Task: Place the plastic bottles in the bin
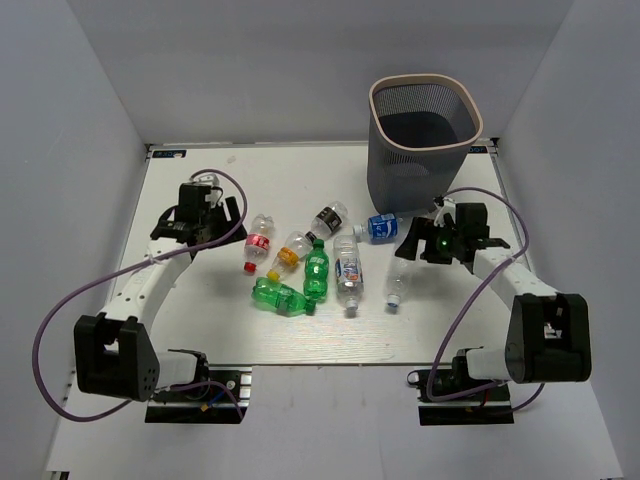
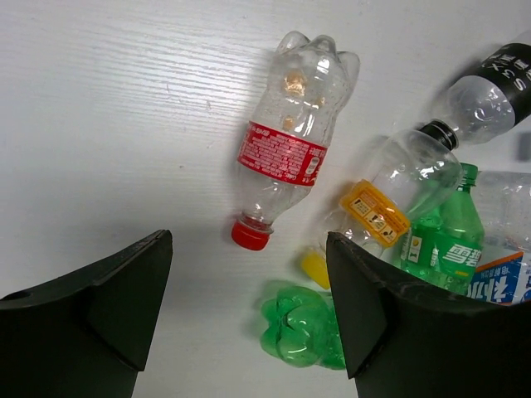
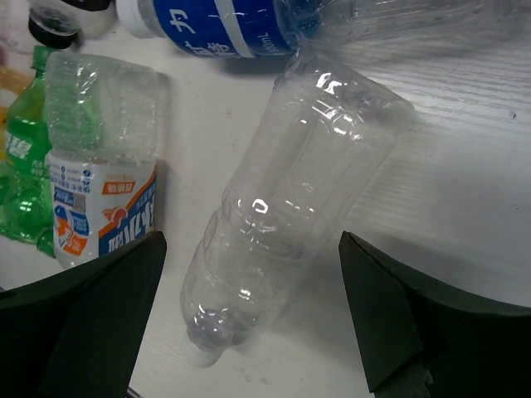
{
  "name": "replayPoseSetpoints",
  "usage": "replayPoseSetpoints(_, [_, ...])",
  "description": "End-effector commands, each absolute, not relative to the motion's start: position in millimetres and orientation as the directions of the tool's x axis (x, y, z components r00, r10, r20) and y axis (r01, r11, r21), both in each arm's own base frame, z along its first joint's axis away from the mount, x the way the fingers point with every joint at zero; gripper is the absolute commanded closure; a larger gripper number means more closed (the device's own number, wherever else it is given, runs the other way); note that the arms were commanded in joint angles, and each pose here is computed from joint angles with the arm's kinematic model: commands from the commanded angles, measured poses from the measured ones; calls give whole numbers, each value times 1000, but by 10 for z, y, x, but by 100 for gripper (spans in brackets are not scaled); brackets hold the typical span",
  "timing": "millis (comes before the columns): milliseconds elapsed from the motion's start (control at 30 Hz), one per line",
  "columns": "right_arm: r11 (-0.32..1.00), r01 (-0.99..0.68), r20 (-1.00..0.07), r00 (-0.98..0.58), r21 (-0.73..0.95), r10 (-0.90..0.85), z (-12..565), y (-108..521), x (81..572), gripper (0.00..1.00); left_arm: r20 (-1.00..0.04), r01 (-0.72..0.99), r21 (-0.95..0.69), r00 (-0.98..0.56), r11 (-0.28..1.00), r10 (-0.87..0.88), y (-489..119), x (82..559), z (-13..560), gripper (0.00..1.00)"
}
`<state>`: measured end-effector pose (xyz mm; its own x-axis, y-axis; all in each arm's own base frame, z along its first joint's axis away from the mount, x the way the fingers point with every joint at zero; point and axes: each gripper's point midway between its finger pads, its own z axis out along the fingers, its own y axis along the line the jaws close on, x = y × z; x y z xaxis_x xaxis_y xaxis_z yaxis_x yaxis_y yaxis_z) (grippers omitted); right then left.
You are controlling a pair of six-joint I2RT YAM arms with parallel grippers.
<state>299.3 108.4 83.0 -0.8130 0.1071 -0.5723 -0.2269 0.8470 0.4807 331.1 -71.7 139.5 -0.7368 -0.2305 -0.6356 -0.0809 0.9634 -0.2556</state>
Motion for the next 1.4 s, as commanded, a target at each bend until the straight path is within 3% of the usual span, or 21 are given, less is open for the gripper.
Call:
replayPoseSetpoints(0, [886, -142, -599, -782, 441, 172, 764, 1024, 3209, 10, -674, -88, -238, -702, 967, -229, -659, 3298, 1496, 15])
replayPoseSetpoints(133, [878, -146, -590, -788, 456, 176, 722, 1164, 3256, 10, -675, -74, -237, -705, 969, -219, -671, 3294, 1496, 15])
replayPoseSetpoints(300, [936, -67, -576, -803, 345, 154, 475, 1045, 3309, 10, -662, -66, -219, -722, 973, -198, -665, 3301, 1417, 15])
replayPoseSetpoints(533, [931, -107, -538, -836, 349, 105, 274, 1154, 3199, 10, -698, -22, -236, -692, 972, -185, -738, 3505, 1420, 18])
replayPoseSetpoints(633, [935, -101, -532, -841, 340, 103, 245, 1131, 3183, 28, -709, 31, -239, -689, 971, -152, -812, 3626, 1380, 21])
replayPoseSetpoints(667, [935, -101, -531, -841, 339, 102, 240, 1133, 3181, 47, -705, 58, -252, -695, 966, -142, -865, 3642, 1353, 22])
replayPoseSetpoints(733, [935, -108, -534, -840, 337, 96, 264, 1131, 3183, 64, -702, 113, -256, -704, 960, -104, -966, 3708, 1275, 26])
replayPoseSetpoints(800, [933, -116, -540, -836, 341, 93, 324, 1139, 3179, 87, -700, 166, -269, -710, 949, -75, -1049, 3742, 1250, 26])
replayPoseSetpoints(833, [931, -140, -557, -827, 337, 78, 379, 1151, 3194, 91, -695, 176, -269, -716, 947, -64, -1065, 3765, 1221, 26])
replayPoseSetpoints(967, [901, -263, -607, -795, 346, 2, 616, 1245, 3150, 97, -717, 221, -252, -697, 942, -28, -1167, 3838, 1221, 25])
replayPoseSetpoints(1133, [604, -701, -793, -582, 379, -179, 1396, 1736, 2744, 100, -707, 232, -203, -707, 951, 22, -1261, 3953, 1066, 22])
replayPoseSetpoints(1267, [462, -877, -949, -247, 132, -198, 2266, 1875, 2745, 100, -677, 221, -129, -732, 967, 77, -1215, 3988, 867, 22])
replayPoseSetpoints(1333, [461, -886, -975, -145, 51, -170, 2605, 1895, 2826, 100, -660, 184, -74, -746, 980, 90, -1131, 3976, 779, 22])
replayPoseSetpoints(1367, [473, -880, -990, -33, -36, -137, 3036, 1906, 2938, 100, -662, 175, -53, -743, 983, 96, -1120, 3979, 778, 22])
